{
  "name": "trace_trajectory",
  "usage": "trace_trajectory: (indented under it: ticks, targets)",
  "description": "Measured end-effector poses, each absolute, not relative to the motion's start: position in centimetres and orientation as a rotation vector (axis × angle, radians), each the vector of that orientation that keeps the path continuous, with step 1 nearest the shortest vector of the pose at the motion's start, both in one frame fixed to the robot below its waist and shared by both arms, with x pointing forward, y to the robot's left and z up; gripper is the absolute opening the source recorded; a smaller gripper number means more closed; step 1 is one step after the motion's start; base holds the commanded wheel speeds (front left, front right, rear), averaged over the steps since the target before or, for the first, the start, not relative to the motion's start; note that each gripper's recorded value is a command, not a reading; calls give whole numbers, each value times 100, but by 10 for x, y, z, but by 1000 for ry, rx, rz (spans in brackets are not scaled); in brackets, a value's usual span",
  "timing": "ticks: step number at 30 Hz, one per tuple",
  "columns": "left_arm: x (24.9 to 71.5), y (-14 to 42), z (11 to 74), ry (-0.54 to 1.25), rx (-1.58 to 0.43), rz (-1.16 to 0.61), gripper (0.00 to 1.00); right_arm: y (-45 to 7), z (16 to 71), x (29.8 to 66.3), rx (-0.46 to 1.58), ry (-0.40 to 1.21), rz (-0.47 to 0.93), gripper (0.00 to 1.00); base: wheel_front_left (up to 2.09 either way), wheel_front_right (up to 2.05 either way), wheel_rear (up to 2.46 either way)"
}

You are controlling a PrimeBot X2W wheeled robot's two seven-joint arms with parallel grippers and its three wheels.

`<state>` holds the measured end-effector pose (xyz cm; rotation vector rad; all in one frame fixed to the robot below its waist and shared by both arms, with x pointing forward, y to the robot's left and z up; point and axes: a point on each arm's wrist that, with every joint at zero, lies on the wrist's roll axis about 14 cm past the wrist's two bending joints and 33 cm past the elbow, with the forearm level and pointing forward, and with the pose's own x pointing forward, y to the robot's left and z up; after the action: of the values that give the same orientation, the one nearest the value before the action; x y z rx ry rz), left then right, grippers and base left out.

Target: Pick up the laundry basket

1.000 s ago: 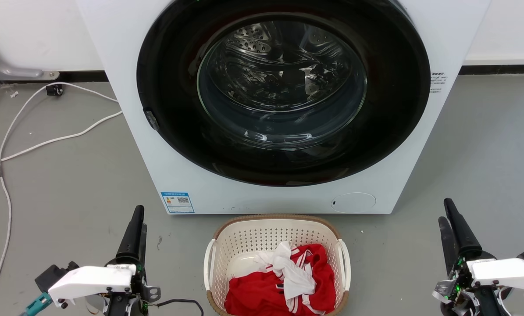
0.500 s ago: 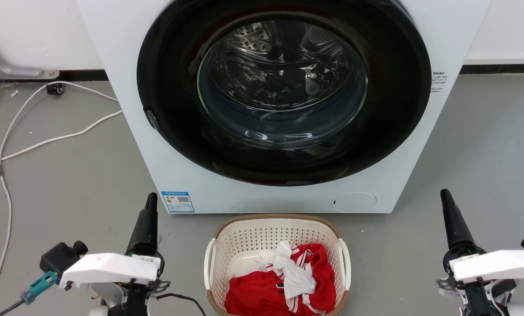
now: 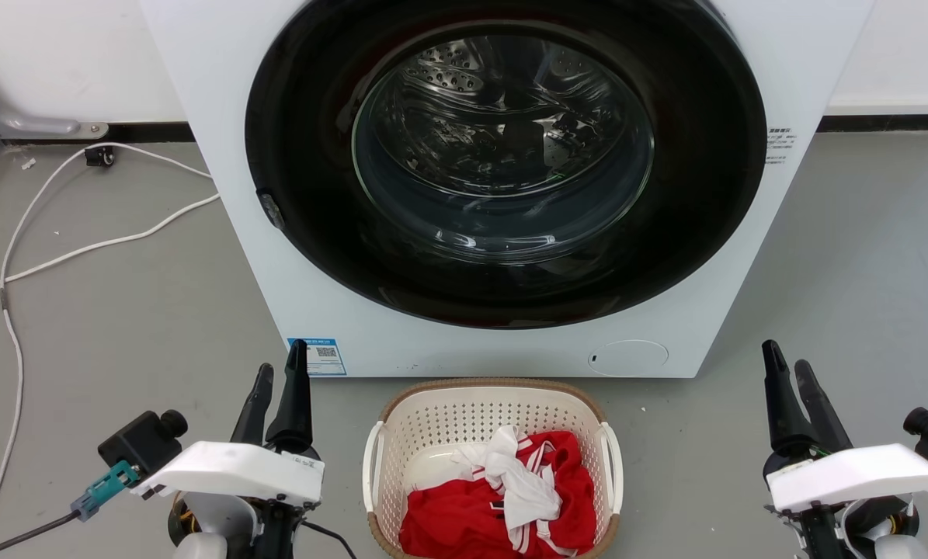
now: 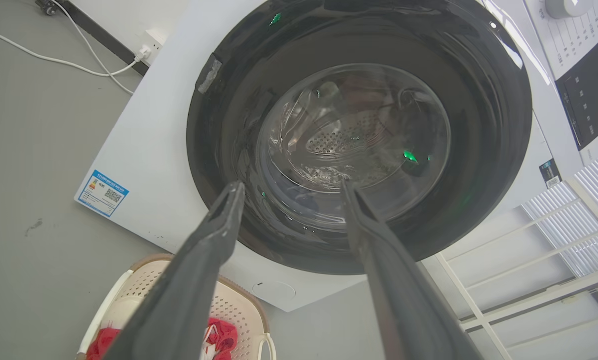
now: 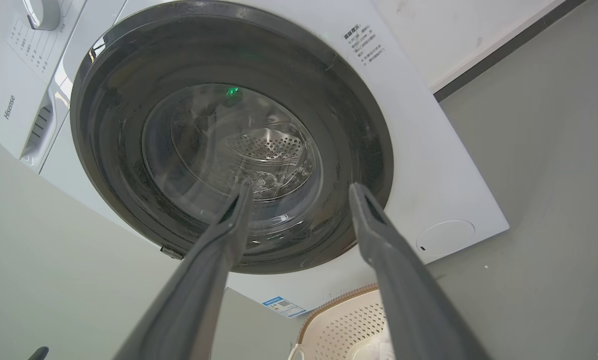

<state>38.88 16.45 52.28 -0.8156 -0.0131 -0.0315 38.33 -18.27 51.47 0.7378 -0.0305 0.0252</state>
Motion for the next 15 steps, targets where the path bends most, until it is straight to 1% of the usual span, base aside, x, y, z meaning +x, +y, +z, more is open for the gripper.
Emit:
trace_trajectory:
  ticks: [15]
  targets:
    - [390, 158, 529, -49, -602, -44, 100, -176, 514, 383, 521, -39, 48, 100, 0, 0, 0]
